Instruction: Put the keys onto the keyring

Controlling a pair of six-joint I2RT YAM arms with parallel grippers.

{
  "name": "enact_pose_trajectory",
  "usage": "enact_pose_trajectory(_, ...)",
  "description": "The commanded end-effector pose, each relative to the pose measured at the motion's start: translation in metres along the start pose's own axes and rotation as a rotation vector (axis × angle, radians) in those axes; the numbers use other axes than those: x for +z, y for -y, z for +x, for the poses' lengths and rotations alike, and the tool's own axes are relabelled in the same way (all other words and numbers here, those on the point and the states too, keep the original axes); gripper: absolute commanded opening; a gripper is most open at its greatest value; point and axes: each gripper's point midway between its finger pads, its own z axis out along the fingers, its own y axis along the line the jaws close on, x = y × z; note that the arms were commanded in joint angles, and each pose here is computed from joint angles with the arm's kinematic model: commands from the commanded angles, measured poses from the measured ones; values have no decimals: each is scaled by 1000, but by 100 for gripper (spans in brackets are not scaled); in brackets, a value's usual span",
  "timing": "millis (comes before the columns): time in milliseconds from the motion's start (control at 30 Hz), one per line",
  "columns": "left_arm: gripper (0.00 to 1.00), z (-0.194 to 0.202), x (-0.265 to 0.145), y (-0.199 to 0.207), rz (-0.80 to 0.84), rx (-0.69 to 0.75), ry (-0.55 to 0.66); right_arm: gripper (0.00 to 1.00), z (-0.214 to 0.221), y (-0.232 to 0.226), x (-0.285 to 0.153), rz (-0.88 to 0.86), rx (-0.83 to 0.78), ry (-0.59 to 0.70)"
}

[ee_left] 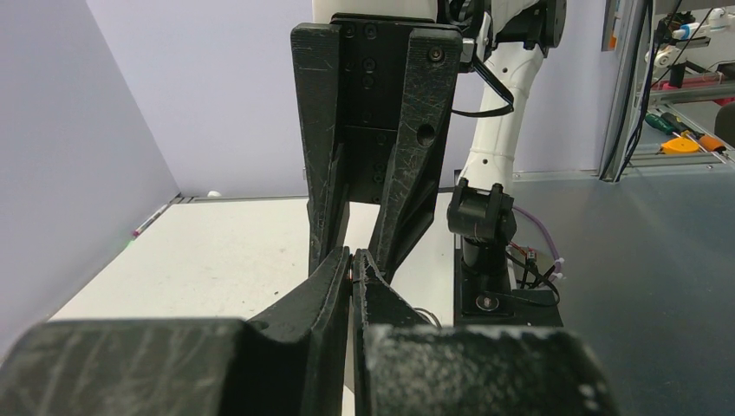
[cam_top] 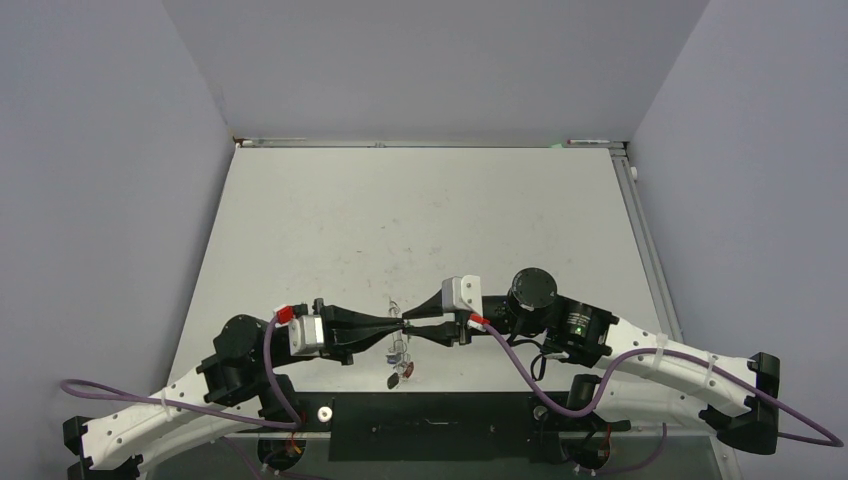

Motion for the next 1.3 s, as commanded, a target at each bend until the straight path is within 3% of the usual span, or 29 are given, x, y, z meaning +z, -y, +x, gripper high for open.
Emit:
enact_pose_trajectory(0, 0, -28, 0, -3, -19, 13, 99, 24, -18, 2, 2, 6, -27, 61)
enact_pose_trajectory(400, 0, -26, 1, -4, -26, 11, 96, 24, -19, 2, 3, 2, -27, 65)
enact_pose_trajectory(600, 0, -27, 1, -5, -28, 11, 100, 17, -17, 2, 5, -2, -25, 59)
enact_pose_trajectory(867, 0, -26, 0, -5, -32, 13, 99, 28, -17, 2, 5, -3, -24, 58)
enact_pose_trajectory(1267, 0, -24, 0, -6, -35, 14, 92, 22, -21, 2, 5, -1, -24, 69)
